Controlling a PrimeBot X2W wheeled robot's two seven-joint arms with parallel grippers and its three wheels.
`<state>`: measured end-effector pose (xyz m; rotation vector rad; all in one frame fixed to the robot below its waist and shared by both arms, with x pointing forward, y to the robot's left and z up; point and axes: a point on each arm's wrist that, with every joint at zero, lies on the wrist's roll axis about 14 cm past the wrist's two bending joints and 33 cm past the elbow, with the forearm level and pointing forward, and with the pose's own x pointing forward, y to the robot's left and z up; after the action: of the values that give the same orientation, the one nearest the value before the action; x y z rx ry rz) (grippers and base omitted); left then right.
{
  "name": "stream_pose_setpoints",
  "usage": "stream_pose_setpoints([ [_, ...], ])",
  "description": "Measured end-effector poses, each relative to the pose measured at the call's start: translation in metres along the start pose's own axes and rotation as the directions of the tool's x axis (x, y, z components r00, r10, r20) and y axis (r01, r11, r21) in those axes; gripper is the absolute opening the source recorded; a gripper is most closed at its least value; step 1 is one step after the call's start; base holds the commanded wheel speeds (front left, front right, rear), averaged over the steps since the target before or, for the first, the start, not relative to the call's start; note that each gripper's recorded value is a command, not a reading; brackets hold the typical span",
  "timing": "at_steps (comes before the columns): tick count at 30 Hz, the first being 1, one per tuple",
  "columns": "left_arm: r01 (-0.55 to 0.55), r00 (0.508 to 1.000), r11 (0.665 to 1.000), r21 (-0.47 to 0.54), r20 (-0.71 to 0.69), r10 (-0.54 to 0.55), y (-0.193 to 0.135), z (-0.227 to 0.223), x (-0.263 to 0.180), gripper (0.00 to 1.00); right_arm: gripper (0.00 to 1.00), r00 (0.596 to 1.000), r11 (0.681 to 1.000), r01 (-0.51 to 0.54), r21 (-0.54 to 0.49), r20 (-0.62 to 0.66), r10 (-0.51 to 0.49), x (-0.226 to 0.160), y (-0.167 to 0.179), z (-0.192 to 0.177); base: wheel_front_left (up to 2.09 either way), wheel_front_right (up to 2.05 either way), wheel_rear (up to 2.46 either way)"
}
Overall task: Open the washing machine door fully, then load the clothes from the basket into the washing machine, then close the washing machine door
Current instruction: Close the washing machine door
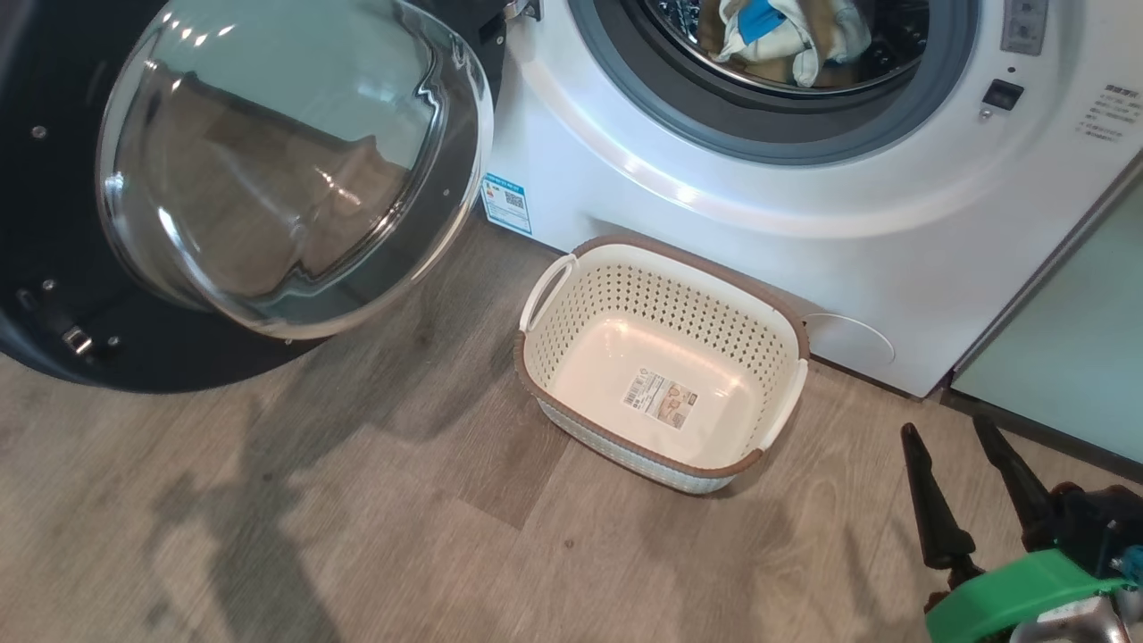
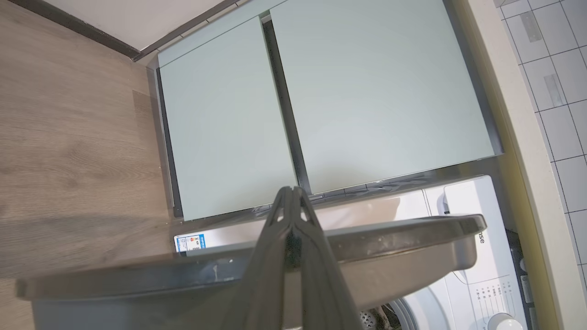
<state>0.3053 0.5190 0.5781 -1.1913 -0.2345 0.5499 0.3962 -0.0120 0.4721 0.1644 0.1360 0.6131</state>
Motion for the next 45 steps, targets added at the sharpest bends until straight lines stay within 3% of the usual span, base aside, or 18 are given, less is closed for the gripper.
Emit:
stream_pose_setpoints([
  [26, 0.113, 0.952, 0.97, -0.217, -0.255, -0.168, -0.008, -0.057, -0.026, 0.0, 1.0, 1.0, 1.0, -0.01, -0.004, 0.004, 0.01, 0.001, 0.003, 0.002, 0.0, 0.0, 0.0],
  [45, 0.182, 0.843, 0.939, -0.291, -0.445, -0.301, -0.02, -0.127, -0.054, 0.0, 1.0, 0.999, 0.999, 0.032, 0.006, 0.023, -0.032, -0.006, -0.005, 0.006, 0.0, 0.0, 0.0],
])
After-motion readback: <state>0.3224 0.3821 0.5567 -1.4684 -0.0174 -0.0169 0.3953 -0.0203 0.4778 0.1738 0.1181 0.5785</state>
